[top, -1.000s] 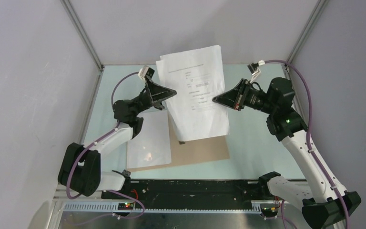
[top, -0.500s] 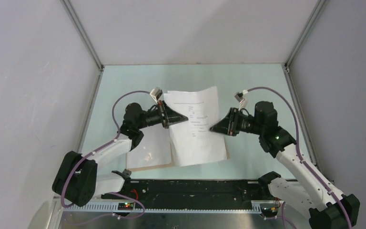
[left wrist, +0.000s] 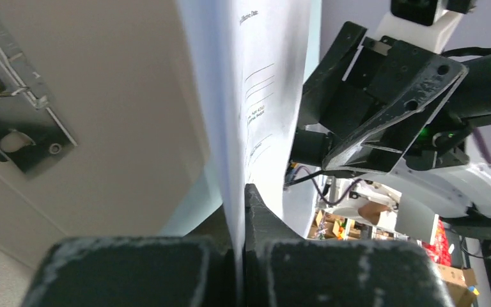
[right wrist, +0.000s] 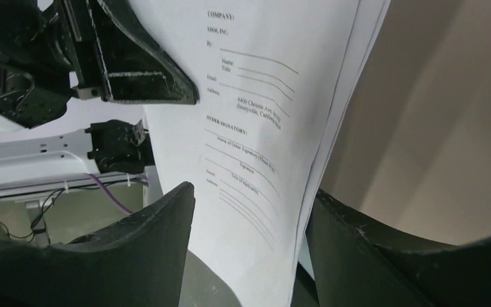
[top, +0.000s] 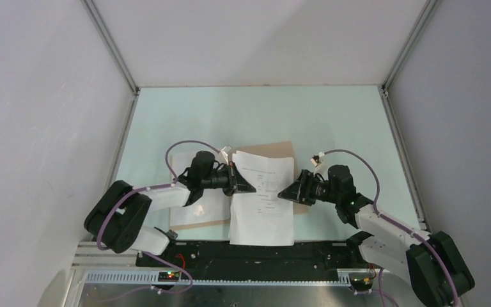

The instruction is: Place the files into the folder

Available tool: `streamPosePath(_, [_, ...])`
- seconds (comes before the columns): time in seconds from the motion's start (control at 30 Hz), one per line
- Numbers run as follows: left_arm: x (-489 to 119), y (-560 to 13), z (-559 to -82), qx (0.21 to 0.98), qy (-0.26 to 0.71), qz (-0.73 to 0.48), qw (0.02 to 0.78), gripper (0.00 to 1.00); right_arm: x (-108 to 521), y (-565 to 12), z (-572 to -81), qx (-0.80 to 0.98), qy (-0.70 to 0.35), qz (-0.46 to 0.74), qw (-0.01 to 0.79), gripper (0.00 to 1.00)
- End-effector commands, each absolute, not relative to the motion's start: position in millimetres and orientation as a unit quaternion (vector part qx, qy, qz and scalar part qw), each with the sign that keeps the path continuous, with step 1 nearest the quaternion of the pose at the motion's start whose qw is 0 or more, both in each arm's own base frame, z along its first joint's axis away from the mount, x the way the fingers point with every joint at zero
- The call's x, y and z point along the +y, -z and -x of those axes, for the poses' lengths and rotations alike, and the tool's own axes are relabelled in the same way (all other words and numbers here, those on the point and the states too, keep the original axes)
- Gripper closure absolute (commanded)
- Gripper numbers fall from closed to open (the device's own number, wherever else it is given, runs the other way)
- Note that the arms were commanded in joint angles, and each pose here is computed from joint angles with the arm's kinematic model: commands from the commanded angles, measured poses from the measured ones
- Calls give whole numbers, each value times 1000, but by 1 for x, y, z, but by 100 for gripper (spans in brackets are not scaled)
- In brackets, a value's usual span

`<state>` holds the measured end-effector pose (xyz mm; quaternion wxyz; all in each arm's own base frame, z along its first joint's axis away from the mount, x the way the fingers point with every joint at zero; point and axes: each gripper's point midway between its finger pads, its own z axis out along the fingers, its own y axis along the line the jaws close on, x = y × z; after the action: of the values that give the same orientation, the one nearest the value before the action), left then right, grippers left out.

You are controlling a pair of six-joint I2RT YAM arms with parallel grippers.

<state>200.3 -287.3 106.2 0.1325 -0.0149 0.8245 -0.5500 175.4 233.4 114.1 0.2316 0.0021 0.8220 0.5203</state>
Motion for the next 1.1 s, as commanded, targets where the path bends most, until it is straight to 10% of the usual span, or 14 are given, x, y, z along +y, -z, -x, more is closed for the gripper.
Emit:
streamPosePath(0.0, [-292,-95,-204,832,533,-10,155,100,238,-123,-201,797,-532,-14,288,37])
streamPosePath(0.5, [-294,-76,-206,846,514,4,142,100,235,-67,-220,845,-458,-78,263,50])
streamPosePath(0.83, [-297,-70,-207,849,511,6,135,100,246,-48,-223,856,-448,-80,247,77])
streamPosePath(1.07, [-290,-55,-205,860,492,25,130,65,228,-41,-229,875,-392,-92,270,100])
